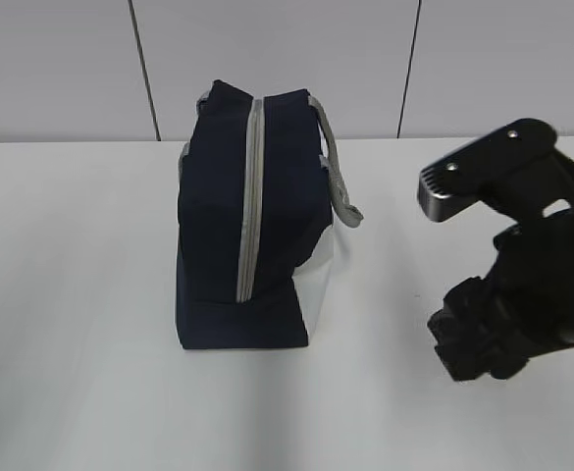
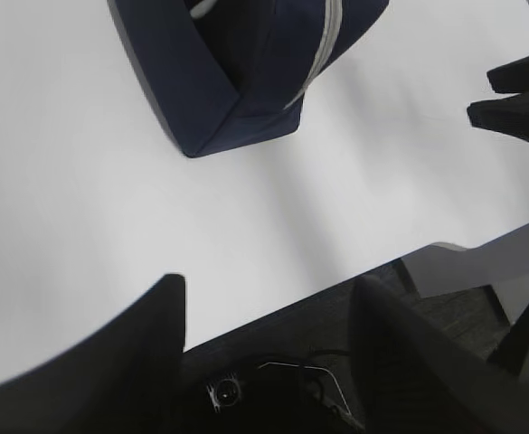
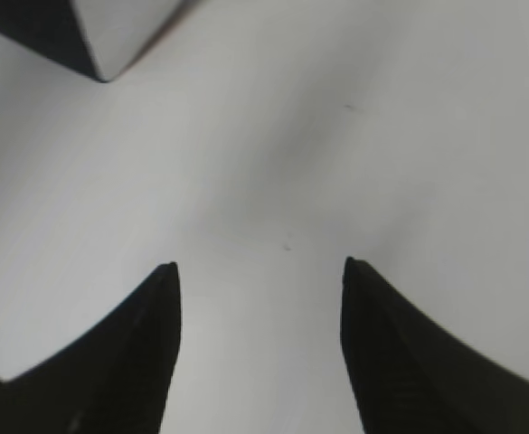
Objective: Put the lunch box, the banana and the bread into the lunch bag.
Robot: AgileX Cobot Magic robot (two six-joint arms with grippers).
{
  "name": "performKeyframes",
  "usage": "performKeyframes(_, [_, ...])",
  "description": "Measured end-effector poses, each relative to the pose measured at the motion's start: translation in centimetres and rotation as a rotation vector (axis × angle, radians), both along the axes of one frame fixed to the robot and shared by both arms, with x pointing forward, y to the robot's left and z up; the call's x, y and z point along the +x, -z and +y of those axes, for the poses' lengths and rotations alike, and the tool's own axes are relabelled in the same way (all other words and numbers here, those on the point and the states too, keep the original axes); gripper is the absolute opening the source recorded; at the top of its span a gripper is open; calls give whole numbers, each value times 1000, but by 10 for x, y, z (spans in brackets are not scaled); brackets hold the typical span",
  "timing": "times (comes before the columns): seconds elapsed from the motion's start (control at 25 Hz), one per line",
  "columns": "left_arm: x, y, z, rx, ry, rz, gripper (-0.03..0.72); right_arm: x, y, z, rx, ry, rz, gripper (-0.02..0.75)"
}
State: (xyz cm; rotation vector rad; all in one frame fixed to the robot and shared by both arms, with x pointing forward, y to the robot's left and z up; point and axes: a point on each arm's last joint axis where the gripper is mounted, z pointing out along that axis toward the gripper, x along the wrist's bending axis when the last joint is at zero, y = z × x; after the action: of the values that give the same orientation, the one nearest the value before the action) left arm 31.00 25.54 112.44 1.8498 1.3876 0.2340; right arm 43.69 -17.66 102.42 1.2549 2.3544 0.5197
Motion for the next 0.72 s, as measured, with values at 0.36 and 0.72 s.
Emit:
performKeyframes(0.36, [-41, 18, 9, 70, 3, -37, 405, -78, -60, -37, 153, -139, 6, 541])
performKeyframes(0.72, [-65, 48, 22, 144, -75, -90, 405, -154, -64, -93, 218, -164, -122, 559])
